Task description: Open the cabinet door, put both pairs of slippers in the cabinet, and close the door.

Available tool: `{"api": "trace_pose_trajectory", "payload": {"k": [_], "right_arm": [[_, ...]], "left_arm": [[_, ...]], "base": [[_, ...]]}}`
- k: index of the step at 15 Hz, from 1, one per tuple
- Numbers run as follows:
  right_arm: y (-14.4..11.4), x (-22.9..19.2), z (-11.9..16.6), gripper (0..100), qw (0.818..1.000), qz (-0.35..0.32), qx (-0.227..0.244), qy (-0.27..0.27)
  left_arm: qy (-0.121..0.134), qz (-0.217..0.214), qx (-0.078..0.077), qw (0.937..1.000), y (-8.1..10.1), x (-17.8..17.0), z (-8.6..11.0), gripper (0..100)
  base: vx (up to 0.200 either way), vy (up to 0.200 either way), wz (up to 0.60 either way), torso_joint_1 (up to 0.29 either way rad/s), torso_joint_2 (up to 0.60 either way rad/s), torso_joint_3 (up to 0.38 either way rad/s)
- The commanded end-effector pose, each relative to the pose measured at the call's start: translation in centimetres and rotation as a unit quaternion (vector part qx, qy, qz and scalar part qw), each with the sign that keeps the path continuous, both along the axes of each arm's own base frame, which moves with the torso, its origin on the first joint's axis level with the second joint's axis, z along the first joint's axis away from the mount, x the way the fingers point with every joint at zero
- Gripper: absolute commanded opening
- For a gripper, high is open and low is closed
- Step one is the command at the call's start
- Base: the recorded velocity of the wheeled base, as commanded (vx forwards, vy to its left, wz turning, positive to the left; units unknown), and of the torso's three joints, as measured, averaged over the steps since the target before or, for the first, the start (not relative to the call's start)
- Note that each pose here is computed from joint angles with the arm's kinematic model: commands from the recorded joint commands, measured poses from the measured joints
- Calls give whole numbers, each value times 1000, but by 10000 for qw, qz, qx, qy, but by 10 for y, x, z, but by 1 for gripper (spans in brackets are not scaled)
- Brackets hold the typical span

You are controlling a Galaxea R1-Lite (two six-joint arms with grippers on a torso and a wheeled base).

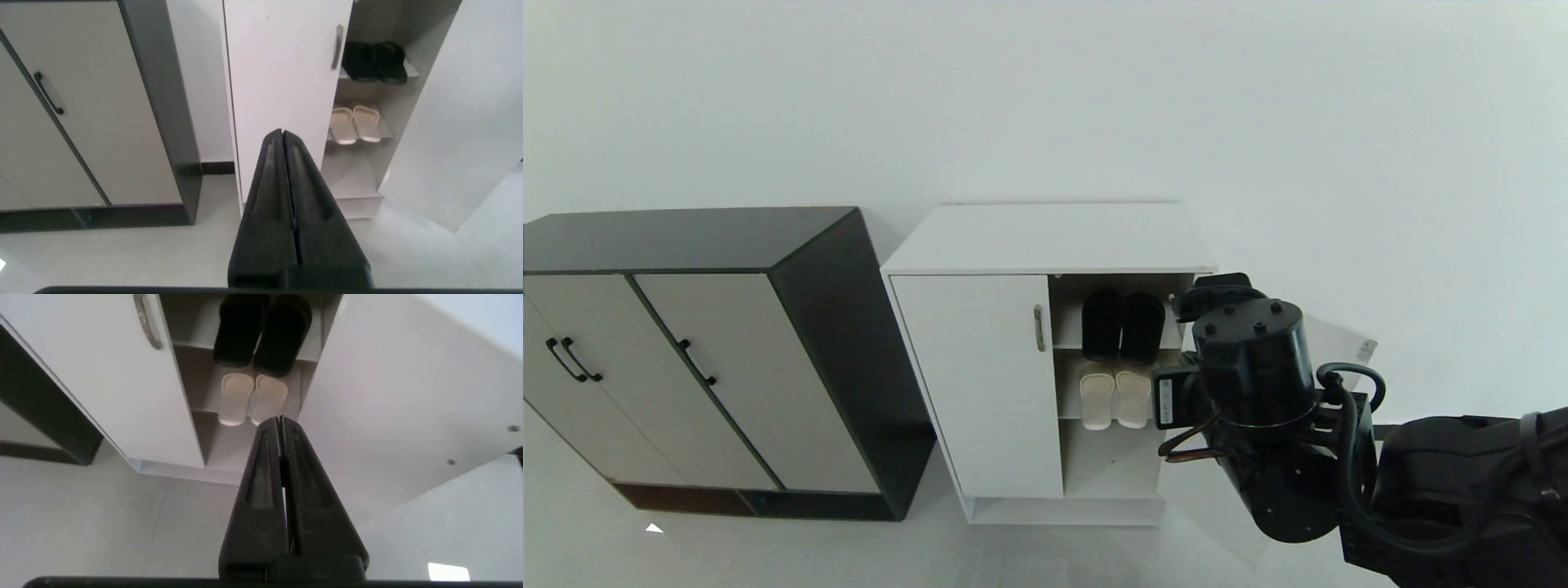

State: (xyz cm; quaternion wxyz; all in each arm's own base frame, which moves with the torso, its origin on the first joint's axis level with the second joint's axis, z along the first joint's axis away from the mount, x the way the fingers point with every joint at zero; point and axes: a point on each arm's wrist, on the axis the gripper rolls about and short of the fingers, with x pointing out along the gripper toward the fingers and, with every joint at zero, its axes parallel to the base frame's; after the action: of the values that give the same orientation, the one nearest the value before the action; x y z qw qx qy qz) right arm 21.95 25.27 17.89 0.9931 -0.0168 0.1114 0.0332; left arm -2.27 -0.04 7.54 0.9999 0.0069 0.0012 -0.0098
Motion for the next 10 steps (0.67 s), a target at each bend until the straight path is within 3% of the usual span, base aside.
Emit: {"api": "trace_pose_trajectory", "payload": {"k": [1,7,10], "right_arm": [[-2,2,-2,0,10000,-32,-66,12],[-3,1,-4,0,9999,-30,-110,40],[-3,1,-5,0,9999,-23,-126,57]], "left_arm": [[-5,-10,0,10000,0,0,0,0],[-5,-10,0,10000,0,0,0,0],[3,-2,0,10000,0,0,0,0]], "base": [[0,0,0,256,-583,-334],[0,0,0,239,-535,-297],[0,0,0,82,-175,-100]]}}
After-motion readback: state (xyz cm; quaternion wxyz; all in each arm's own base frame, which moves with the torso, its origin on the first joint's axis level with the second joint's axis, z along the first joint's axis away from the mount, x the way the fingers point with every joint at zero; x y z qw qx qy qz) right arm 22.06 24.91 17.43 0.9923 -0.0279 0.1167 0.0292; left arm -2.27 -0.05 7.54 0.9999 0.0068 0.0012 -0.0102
